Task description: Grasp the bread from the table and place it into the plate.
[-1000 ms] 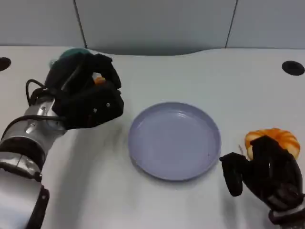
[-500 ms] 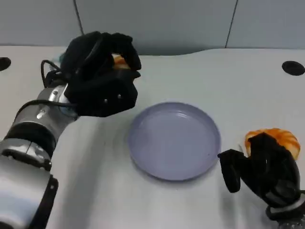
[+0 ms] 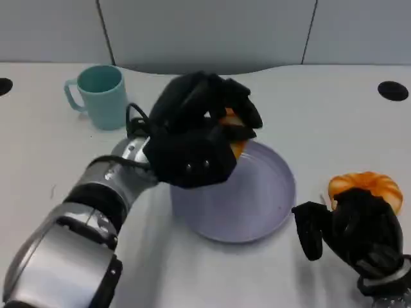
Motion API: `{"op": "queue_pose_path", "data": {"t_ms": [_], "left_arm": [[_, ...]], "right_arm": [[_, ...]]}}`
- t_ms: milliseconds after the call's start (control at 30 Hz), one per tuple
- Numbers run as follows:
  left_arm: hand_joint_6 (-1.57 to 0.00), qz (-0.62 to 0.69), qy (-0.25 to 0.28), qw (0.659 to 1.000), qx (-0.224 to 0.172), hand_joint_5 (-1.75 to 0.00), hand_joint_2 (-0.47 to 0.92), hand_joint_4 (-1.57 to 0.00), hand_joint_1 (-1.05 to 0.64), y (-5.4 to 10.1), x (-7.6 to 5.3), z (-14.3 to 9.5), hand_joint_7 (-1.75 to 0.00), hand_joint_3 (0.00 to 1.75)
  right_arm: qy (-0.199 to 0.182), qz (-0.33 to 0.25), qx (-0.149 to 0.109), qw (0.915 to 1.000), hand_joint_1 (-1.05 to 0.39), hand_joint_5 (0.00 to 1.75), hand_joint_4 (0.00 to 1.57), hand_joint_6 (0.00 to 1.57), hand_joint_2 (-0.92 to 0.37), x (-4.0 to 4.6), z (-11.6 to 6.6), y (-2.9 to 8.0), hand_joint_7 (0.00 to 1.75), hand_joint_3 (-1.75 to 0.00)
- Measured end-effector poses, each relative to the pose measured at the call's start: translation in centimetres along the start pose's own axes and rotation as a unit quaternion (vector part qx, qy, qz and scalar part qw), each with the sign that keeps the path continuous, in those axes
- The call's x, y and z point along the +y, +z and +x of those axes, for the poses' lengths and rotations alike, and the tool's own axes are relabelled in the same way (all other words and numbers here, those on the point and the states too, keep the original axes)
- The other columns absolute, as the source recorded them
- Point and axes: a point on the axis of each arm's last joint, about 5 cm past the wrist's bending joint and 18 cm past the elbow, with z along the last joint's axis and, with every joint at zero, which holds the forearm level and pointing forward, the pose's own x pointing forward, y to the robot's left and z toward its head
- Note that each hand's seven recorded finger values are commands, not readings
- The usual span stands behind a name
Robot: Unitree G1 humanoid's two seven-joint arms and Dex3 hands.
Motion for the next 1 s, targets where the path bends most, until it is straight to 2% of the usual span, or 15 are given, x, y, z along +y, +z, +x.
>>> {"op": "queue_pose_path", "data": {"t_ms": [67,167,267,300,367,400,533,633,733,767,800,867,900,967,1000], "left_arm": [[-1.35,-0.007,-0.008,1.000,-0.004,-1.28,0.77,-1.08,-0.51,0.05,-0.51,-0.18,-0.16,0.00],[-1.36,-0.011,-0.027,1.000,-0.009,-1.31,0.77,-1.06,-0.51,0.11,-0.90,-0.31,-0.14,0.00],[-1.38,-0.010,-0.041,0.999,-0.010,-1.30,0.78,-1.05,-0.51,0.11,-0.95,-0.33,-0.12,0.00],[-1.38,-0.009,-0.045,0.999,-0.010,-1.25,0.77,-1.03,-0.51,0.12,-0.98,-0.33,-0.11,0.00],[-1.35,-0.009,-0.053,0.998,-0.010,-0.88,0.77,-1.06,-0.55,0.11,-1.04,-0.36,-0.06,0.00],[-1.34,-0.010,-0.061,0.998,-0.009,-0.82,0.77,-1.07,-0.56,0.10,-1.04,-0.37,-0.05,0.00],[-1.34,-0.014,-0.081,0.997,0.003,-0.73,0.77,-1.09,-0.57,-0.03,-1.07,-0.42,-0.04,0.00],[-1.19,-0.018,-0.078,0.997,0.006,-0.63,0.86,-1.02,-0.65,-0.06,-1.01,-0.42,-0.01,0.02],[-1.17,-0.035,-0.076,0.996,0.010,-0.59,0.90,-1.01,-0.67,-0.14,-0.83,-0.45,-0.01,0.02],[-1.17,-0.041,-0.075,0.996,0.011,-0.58,0.91,-1.01,-0.68,-0.16,-0.79,-0.47,-0.01,0.02],[-1.17,-0.047,-0.073,0.996,0.012,-0.57,0.92,-1.02,-0.68,-0.20,-0.73,-0.50,-0.01,0.02],[-1.17,-0.053,-0.072,0.996,0.013,-0.56,0.92,-1.02,-0.68,-0.22,-0.63,-0.50,-0.01,0.02],[-1.16,-0.054,-0.072,0.996,0.013,-0.55,0.92,-1.03,-0.69,-0.23,-0.61,-0.50,-0.01,0.02],[-1.14,-0.055,-0.075,0.996,0.012,-0.53,0.92,-1.04,-0.70,-0.23,-0.59,-0.50,-0.01,0.05],[-1.12,-0.055,-0.075,0.996,0.012,-0.53,0.92,-1.04,-0.71,-0.23,-0.58,-0.50,0.00,0.06]], "right_arm": [[0.000,-0.005,0.000,1.0000,-0.42,1.75,0.88,1.02,-0.88,0.01,0.01,0.03,0.67,0.00],[-0.001,-0.013,-0.002,0.9999,-0.42,1.75,0.87,1.04,-0.88,0.07,0.03,0.02,0.60,0.00],[-0.004,-0.012,-0.006,0.9999,-0.45,1.75,0.88,1.01,-0.89,0.22,0.09,-0.17,0.78,0.00],[-0.003,-0.011,-0.006,0.9999,-0.44,1.75,0.88,1.00,-0.89,0.27,0.11,-0.25,0.79,0.00],[-0.002,-0.011,-0.004,0.9999,-0.38,1.75,0.88,0.97,-0.87,0.33,0.12,-0.31,0.77,0.00],[-0.003,-0.009,-0.006,0.9999,-0.37,1.75,0.88,0.96,-0.87,0.34,0.09,-0.34,0.76,0.00],[-0.005,-0.001,-0.017,0.9999,-0.36,1.75,0.88,0.96,-0.87,0.42,0.01,-0.51,0.74,0.00],[-0.003,0.000,-0.017,0.9998,-0.40,1.75,0.86,0.98,-0.90,0.43,0.02,-0.53,0.64,-0.01],[0.002,0.001,-0.016,0.9999,-0.42,1.75,0.87,1.03,-0.89,0.41,0.00,-0.52,0.58,0.00],[0.002,0.000,-0.016,0.9999,-0.42,1.75,0.88,1.06,-0.88,0.40,-0.01,-0.49,0.59,0.00],[0.000,-0.004,-0.016,0.9999,-0.41,1.75,0.89,1.03,-0.86,0.41,-0.01,-0.47,0.78,0.00],[-0.015,-0.008,-0.016,0.9997,-0.41,1.75,0.90,0.99,-0.85,0.49,0.02,-0.48,0.93,0.00],[-0.021,-0.009,-0.016,0.9996,-0.42,1.66,0.89,0.95,-0.87,0.55,0.02,-0.50,0.88,-0.01],[-0.020,-0.001,-0.011,0.9997,-0.46,1.21,0.92,1.00,-0.91,0.57,-0.04,-0.54,0.40,-0.06],[-0.009,0.016,-0.002,0.9998,-0.42,1.52,0.87,1.04,-0.91,0.44,-0.11,-0.59,0.22,-0.04]]}}
